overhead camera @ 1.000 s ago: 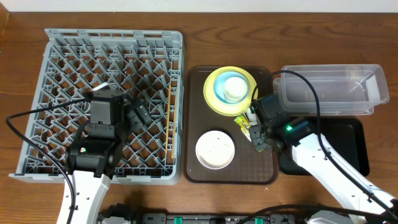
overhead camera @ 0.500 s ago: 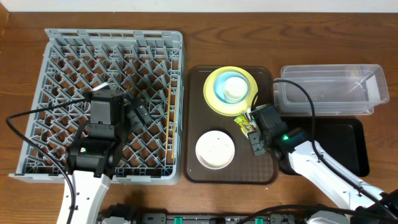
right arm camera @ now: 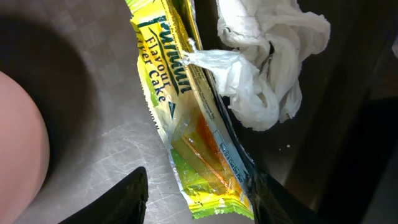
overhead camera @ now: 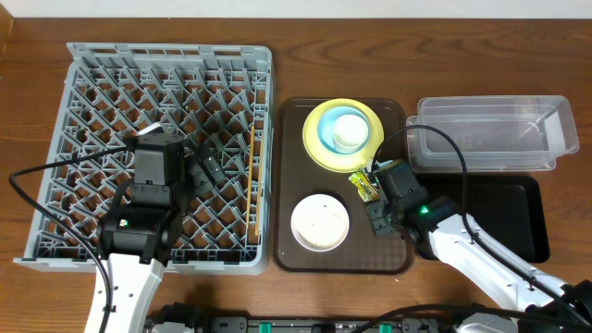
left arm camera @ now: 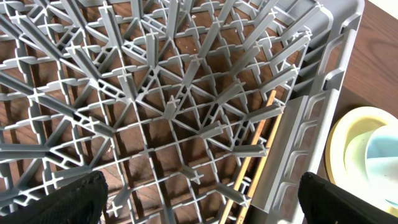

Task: Sort waste into correct bins and load items into the dishwasher
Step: 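Close the right gripper on the yellow wrapper beside the rice bowl, then lift the wrapper and carry it right into the clear plastic bin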

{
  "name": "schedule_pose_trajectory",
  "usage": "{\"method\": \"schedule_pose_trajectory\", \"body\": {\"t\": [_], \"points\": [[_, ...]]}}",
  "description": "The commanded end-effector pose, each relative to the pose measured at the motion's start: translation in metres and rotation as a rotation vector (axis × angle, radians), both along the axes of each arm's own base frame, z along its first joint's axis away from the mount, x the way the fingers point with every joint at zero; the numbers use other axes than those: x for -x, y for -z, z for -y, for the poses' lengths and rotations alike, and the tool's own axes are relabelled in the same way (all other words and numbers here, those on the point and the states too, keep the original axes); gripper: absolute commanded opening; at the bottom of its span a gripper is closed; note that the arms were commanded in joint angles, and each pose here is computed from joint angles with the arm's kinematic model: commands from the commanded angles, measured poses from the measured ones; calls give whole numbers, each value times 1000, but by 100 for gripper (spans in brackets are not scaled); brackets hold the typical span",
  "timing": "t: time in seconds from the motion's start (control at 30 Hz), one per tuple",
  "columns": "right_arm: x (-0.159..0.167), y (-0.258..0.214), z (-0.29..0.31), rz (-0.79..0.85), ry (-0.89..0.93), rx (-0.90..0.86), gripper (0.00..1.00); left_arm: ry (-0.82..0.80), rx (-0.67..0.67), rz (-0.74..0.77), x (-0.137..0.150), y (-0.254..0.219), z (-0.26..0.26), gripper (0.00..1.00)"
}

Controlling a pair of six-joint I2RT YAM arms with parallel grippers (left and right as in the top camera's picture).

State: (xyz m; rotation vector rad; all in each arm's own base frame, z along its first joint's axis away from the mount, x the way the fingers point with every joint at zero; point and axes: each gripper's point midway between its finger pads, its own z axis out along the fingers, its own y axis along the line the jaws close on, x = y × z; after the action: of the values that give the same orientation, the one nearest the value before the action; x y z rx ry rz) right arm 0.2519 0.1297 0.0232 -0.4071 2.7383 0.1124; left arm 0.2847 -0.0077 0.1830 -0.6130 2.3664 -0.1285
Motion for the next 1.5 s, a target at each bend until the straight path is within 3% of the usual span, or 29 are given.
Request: {"method": "schedule_pose_trajectory", "body": {"t": [0.0,0.57,0.7,0.9,1.23,1.47], "points": [[2,4,2,-16,3,-5,52,-11,3,-5,1,2,-1,99],[7,13,0,-12,-5,-31,47,-11,3,-5,1,2,-1,99],[9,20,1,-4,-2,-38,40,-11,3,-5,1,2,-1,99],[13,25,3,-12,4,-37,20,-11,3,-5,1,2,-1,99],[18,31,5,-19,25,-46,1,-11,3,-5,1,2,-1,99],[19,-7,-64,-59,-134,-403,1,-11,3,-5,1,2,-1,99]]}}
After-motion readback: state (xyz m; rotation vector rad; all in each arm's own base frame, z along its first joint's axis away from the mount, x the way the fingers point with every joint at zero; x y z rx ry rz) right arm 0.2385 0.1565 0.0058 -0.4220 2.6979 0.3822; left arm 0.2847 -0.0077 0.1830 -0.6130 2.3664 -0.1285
